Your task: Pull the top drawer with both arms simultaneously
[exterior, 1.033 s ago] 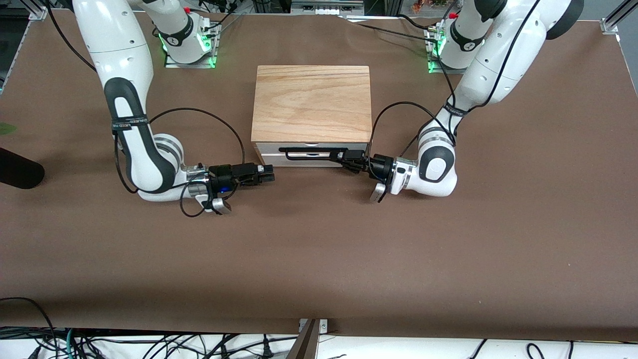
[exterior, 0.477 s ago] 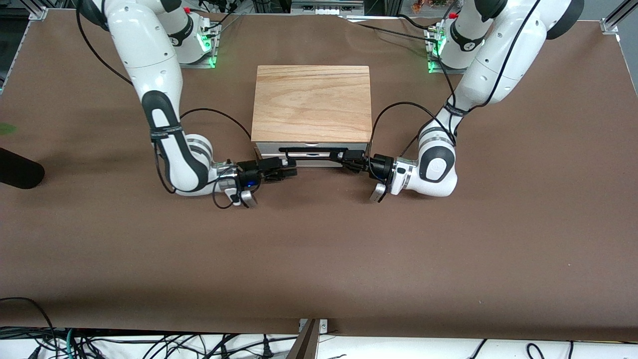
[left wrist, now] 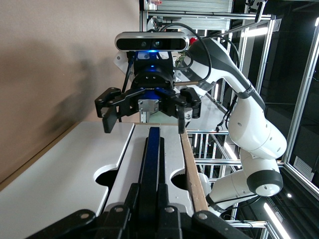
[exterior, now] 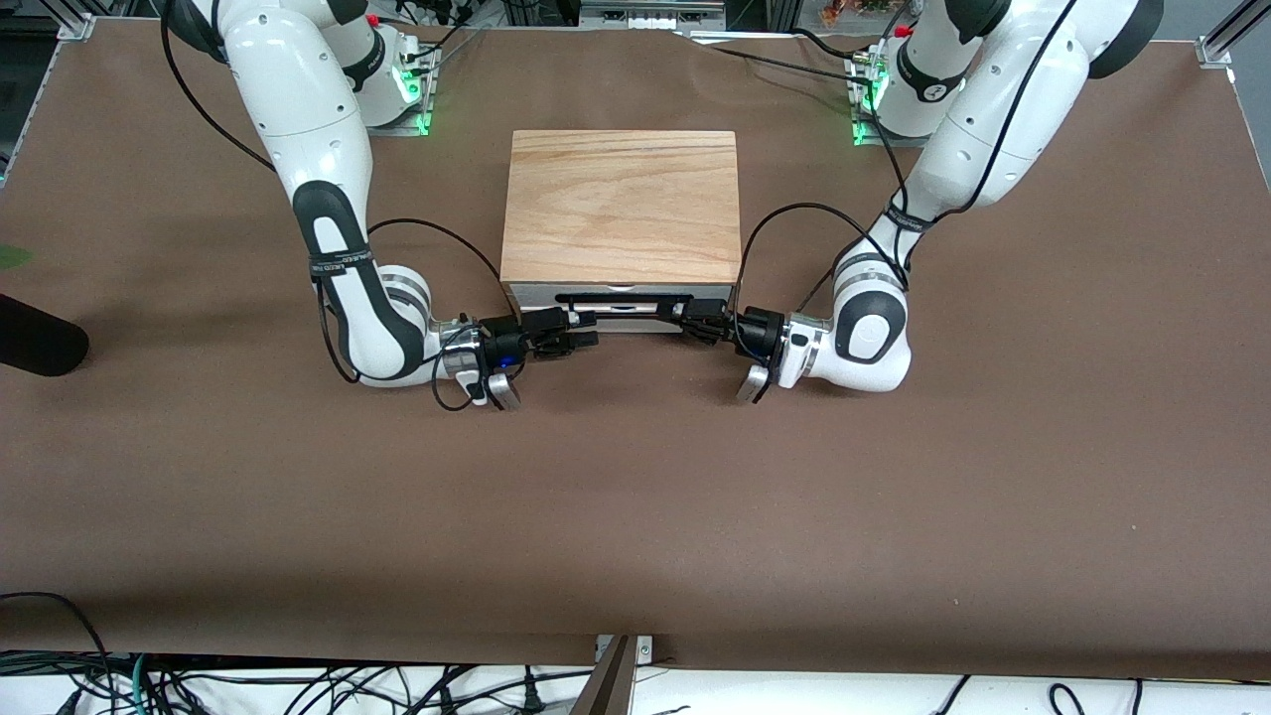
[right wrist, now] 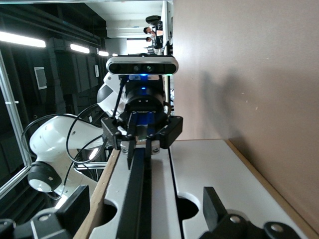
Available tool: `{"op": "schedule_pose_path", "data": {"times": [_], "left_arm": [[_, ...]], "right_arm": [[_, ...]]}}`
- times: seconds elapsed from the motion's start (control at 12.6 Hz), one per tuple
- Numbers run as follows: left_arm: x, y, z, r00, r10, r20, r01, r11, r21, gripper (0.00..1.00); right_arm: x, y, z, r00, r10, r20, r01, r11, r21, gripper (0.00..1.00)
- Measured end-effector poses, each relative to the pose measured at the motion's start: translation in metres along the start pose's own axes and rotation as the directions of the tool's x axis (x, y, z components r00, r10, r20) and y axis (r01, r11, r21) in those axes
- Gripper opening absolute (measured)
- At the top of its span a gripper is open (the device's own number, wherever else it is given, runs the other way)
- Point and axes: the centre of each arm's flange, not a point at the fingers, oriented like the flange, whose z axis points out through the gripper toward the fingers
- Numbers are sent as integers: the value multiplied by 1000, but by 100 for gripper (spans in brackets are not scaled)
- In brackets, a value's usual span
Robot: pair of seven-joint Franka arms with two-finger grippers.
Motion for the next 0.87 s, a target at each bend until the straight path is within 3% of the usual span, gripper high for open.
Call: {"op": "schedule_pose_path", "data": {"times": [0.24, 0.32, 0.72, 0.87], "left_arm": [[0, 0, 0, 1000, 0, 0, 0, 1000, 0, 18], [0, 0, 0, 1000, 0, 0, 0, 1000, 0, 18], [0, 0, 0, 1000, 0, 1, 0, 1000, -1, 18], [0, 0, 0, 1000, 0, 1, 0, 1000, -2, 18]], "right_arm": [[-1, -5, -2, 1000, -3, 10, 3, 1000, 19, 97], [-3, -5, -3, 1000, -2, 11, 1, 1000, 23, 91], [-11, -4, -20, 1000, -21, 7, 21, 999, 35, 29], [-11, -5, -20, 1000, -23, 6, 23, 999, 35, 21]]}}
